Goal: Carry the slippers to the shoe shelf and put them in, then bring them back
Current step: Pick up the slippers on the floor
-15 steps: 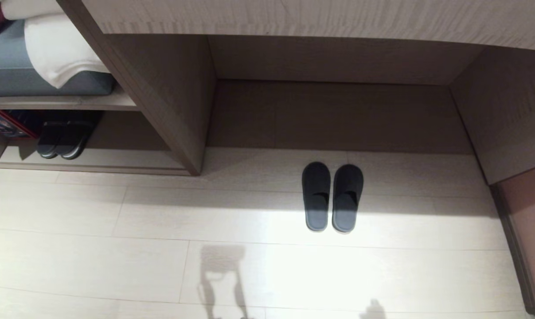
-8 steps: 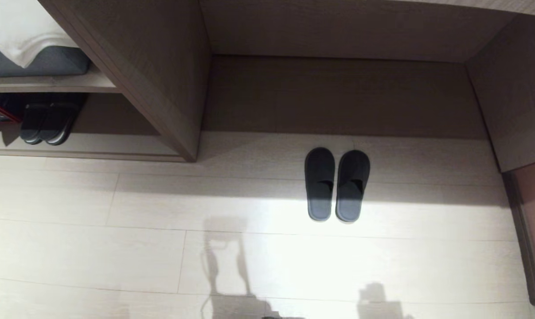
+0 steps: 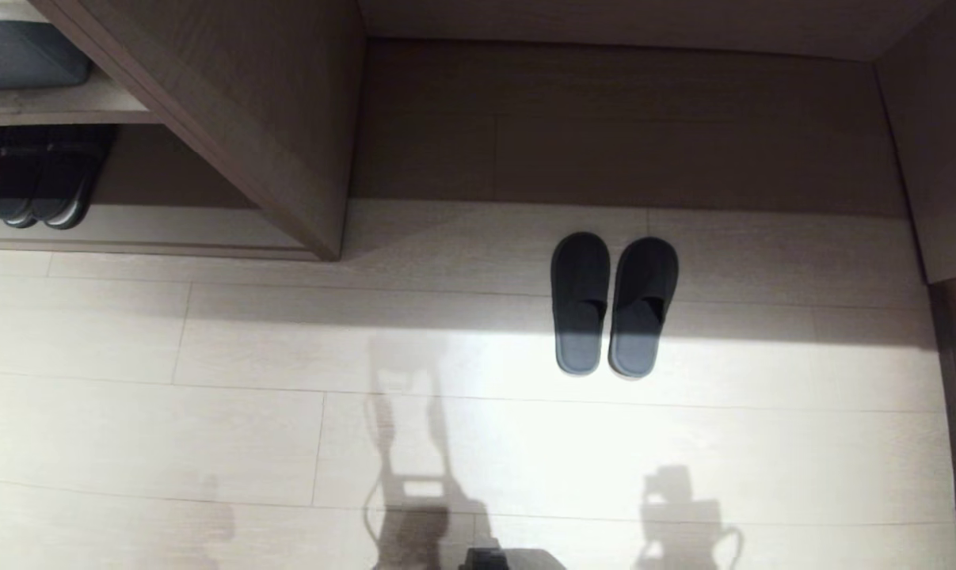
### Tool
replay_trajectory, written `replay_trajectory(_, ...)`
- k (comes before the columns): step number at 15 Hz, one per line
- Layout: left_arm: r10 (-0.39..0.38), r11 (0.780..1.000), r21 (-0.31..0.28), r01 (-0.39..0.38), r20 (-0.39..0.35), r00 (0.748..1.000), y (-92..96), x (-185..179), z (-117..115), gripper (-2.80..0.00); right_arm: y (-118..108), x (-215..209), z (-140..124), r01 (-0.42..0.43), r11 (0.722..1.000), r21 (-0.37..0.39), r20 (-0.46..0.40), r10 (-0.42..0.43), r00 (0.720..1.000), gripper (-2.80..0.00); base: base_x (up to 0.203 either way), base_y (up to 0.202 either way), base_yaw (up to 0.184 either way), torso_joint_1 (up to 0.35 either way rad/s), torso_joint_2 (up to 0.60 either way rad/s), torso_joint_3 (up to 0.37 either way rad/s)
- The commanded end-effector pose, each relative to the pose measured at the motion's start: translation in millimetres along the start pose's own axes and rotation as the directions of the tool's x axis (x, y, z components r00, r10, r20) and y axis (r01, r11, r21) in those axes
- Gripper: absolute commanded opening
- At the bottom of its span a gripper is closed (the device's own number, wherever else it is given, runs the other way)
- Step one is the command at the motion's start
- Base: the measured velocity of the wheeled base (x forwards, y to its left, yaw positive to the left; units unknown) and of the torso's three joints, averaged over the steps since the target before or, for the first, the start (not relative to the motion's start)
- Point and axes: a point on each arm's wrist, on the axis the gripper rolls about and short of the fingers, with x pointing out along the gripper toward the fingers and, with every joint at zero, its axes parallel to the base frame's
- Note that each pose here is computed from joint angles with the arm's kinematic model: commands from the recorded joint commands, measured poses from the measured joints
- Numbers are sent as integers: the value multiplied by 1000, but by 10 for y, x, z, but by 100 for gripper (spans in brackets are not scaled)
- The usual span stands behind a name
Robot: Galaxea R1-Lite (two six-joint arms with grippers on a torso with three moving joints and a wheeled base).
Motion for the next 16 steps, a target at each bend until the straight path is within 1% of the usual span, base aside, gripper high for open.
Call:
replay_trajectory(1,2,1000,-2,-2,-2,1000,0,1,-5,-280,-1,0,0,3,1000,5,0,-3,1000,-280,0,0,0,11,11,-200)
replay_trajectory(16,2,1000,-2,-2,-2,1000,0,1,-5,-280,-1,1,3,5,1000,12,1,-5,1000,-280,0,0,0,3,3,-197)
